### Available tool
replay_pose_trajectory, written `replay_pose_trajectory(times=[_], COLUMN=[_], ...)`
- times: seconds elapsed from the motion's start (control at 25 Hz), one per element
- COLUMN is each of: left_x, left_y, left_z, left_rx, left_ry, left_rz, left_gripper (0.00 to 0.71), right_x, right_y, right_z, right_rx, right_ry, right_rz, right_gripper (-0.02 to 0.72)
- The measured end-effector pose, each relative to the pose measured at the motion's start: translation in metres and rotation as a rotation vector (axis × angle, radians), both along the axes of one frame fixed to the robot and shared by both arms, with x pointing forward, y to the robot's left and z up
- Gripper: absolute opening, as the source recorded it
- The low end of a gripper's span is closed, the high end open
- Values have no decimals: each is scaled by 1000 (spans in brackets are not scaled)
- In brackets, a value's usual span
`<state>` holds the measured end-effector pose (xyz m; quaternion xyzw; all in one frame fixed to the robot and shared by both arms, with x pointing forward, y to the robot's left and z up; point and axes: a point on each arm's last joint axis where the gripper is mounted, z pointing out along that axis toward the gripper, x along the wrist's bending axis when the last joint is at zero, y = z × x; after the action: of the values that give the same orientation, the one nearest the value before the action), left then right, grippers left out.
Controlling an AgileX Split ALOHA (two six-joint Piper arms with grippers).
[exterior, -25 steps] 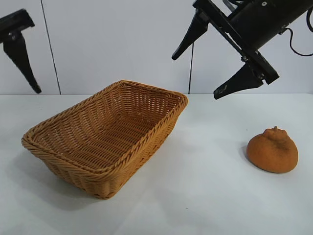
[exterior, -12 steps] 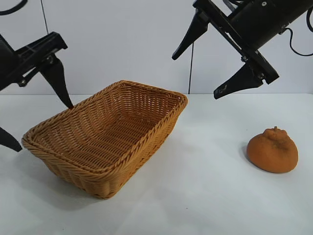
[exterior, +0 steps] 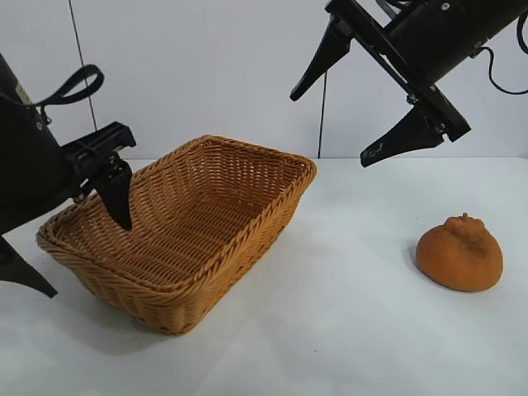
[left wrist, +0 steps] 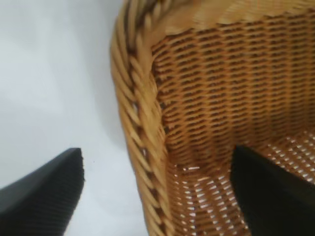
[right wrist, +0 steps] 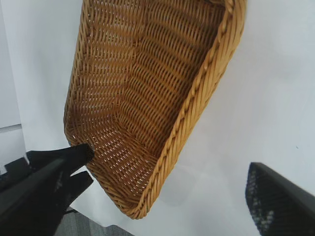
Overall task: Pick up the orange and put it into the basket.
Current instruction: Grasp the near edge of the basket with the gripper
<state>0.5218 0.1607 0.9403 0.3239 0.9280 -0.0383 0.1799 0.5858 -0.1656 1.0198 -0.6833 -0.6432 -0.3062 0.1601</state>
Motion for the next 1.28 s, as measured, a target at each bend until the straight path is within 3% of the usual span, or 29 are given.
replay_pose_trajectory(times=[0.32,0.56,0.64,0.84,0.92,1.28], left_x=[13,16,17,16,17,33], left_y=[-5,-3,2,12,13,6], left_z=[-43,-48,-48,-49,-49,-31], left_rx=[12,11,11,33,27,26], left_ry=[18,15,18,73,73,54], left_rz=[16,29,44,70,84,29], left_gripper=[582,575,523,211,118,97], right_x=[0,0,0,0,0,0], right_y=[0,0,0,0,0,0], right_z=[0,0,0,0,0,0], right_rx=[-1,-1,-1,-1,-1,-1], right_ry=[0,2,2,2,2,2], right_rz=[0,2,2,2,2,2], right_gripper=[661,661,661,661,661,661])
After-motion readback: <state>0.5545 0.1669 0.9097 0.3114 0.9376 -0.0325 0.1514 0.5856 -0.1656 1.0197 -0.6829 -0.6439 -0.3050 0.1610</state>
